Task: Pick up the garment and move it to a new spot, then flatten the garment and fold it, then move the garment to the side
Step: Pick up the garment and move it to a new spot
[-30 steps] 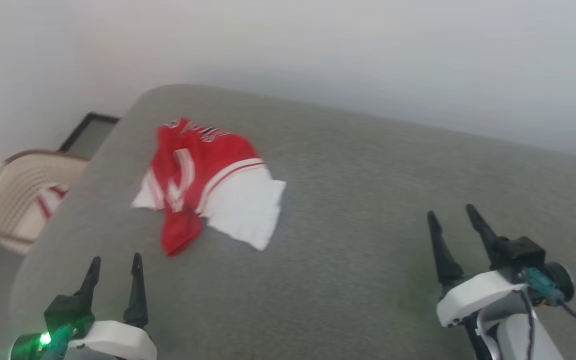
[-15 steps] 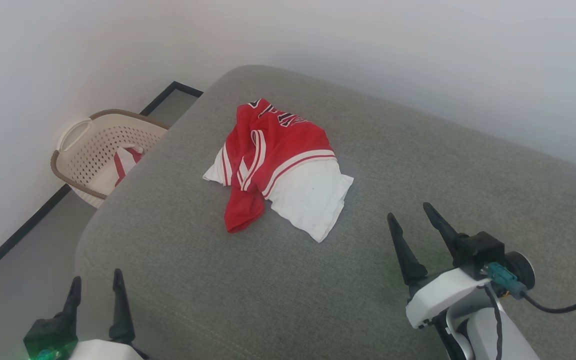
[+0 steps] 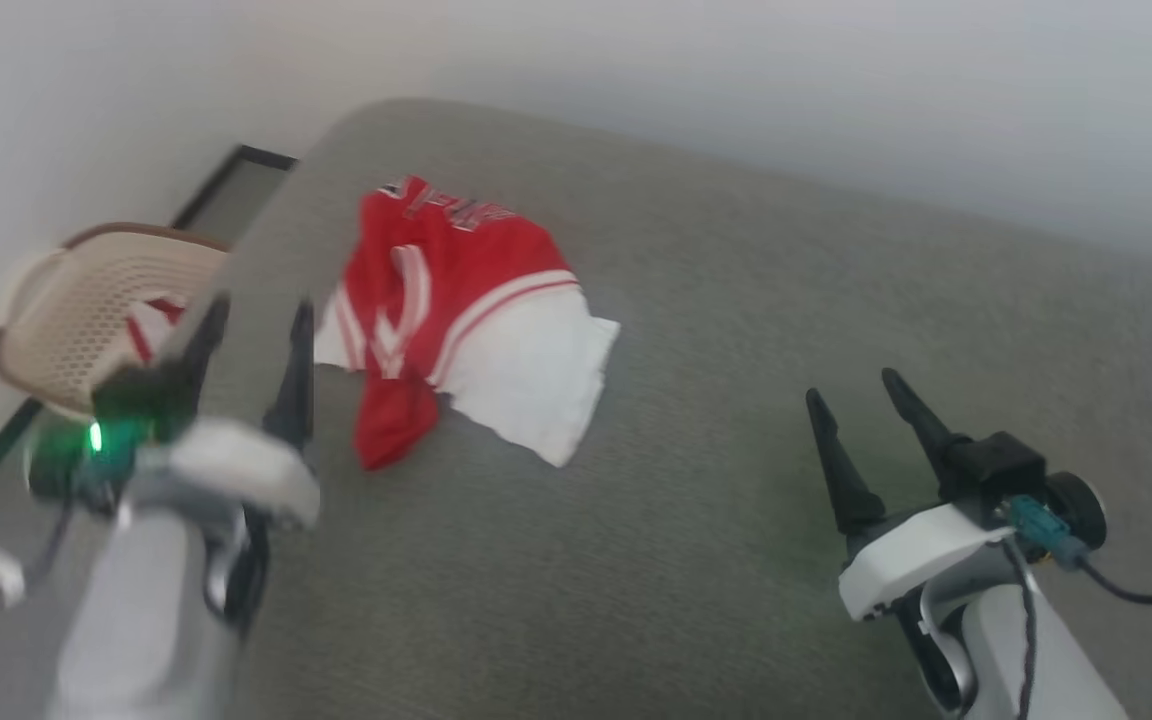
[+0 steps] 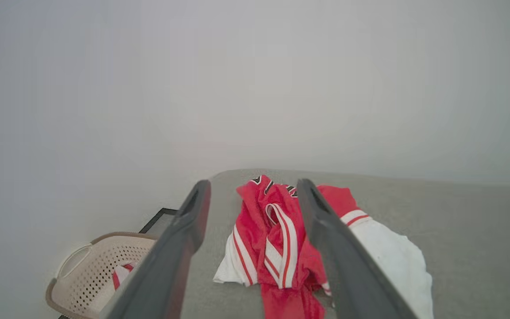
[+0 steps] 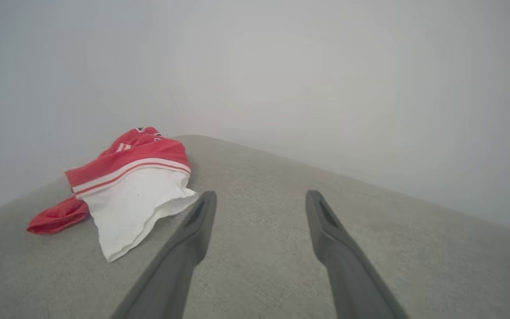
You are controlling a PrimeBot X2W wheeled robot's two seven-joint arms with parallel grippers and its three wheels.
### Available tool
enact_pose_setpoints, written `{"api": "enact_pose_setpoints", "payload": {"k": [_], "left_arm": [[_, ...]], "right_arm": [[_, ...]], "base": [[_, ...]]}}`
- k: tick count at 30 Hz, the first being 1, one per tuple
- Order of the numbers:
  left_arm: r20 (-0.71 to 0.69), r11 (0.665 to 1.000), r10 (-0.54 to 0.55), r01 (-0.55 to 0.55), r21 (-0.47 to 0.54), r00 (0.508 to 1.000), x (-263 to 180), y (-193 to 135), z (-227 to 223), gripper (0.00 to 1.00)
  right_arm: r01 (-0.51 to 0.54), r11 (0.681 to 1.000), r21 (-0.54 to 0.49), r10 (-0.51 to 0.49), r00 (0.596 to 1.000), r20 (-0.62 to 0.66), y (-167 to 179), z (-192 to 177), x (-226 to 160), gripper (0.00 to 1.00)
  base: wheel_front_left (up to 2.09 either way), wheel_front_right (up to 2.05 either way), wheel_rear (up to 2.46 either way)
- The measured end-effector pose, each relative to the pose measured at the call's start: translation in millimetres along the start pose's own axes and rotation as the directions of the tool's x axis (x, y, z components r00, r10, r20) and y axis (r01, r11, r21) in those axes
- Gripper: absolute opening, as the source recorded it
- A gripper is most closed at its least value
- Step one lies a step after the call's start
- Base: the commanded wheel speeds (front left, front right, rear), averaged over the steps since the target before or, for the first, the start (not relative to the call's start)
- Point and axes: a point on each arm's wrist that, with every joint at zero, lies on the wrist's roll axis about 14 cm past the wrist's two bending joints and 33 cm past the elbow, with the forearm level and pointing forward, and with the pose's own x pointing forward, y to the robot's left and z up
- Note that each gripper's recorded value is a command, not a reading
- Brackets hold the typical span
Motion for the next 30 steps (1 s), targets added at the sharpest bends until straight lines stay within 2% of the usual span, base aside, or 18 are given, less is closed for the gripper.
{"api": "enact_pose_setpoints", "payload": {"k": [5,9,11,13,15,16,21,24,25,28,29,30], "left_arm": [[-0.140,0.988,-0.140,0.148,0.046,0.980,67,-39,-16,1.00],[-0.358,0.982,-0.154,0.182,0.044,0.921,95,-45,-59,1.00],[-0.465,0.979,-0.157,0.201,0.045,0.871,103,-49,-80,1.00],[-0.556,0.979,-0.170,0.206,0.002,0.814,108,-60,-101,1.00],[-0.652,0.977,-0.176,0.214,-0.021,0.738,108,-66,-123,1.00],[-0.726,0.978,-0.167,0.206,-0.035,0.667,108,-66,-143,1.00],[-0.859,0.980,-0.151,0.187,-0.066,0.490,101,-67,-185,1.00],[-0.899,0.981,-0.152,0.176,-0.085,0.411,103,-69,-198,1.00],[-0.899,0.981,-0.152,0.176,-0.085,0.411,103,-69,-198,1.00],[-0.917,0.979,-0.155,0.180,-0.094,0.368,104,-72,-208,1.00],[-0.918,0.979,-0.160,0.179,-0.100,0.363,105,-74,-210,0.42],[-0.916,0.978,-0.166,0.179,-0.107,0.364,107,-75,-211,0.00]], "right_arm": [[0.095,0.995,0.009,-0.095,0.995,-0.019,-39,-12,-9,1.00],[0.163,0.987,0.013,-0.163,0.986,-0.027,-66,-19,-15,1.00],[0.193,0.981,0.015,-0.193,0.981,-0.032,-78,-22,-18,1.00],[0.226,0.974,0.016,-0.225,0.973,-0.043,-91,-27,-24,1.00],[0.251,0.968,0.015,-0.250,0.967,-0.052,-101,-31,-27,1.00],[0.271,0.963,0.013,-0.270,0.961,-0.058,-109,-35,-30,1.00],[0.316,0.949,0.006,-0.314,0.946,-0.074,-128,-44,-38,1.00],[0.341,0.940,0.002,-0.340,0.936,-0.092,-137,-52,-45,1.00],[0.341,0.940,0.002,-0.340,0.936,-0.092,-137,-52,-45,1.00],[0.358,0.934,-0.001,-0.357,0.928,-0.105,-143,-57,-50,1.00],[0.364,0.931,-0.003,-0.362,0.926,-0.107,-145,-58,-51,1.00],[0.368,0.930,-0.004,-0.366,0.924,-0.108,-147,-59,-52,1.00]], "base": [[0.00,0.00,0.00],[0.00,0.00,0.00],[0.00,0.00,0.00],[0.00,0.00,0.00],[0.00,0.00,0.00],[0.00,0.00,0.00],[0.00,0.00,0.00],[0.00,0.00,0.00],[0.00,0.00,0.00],[0.00,0.00,0.00],[0.00,0.00,0.00],[0.00,0.00,0.00]]}}
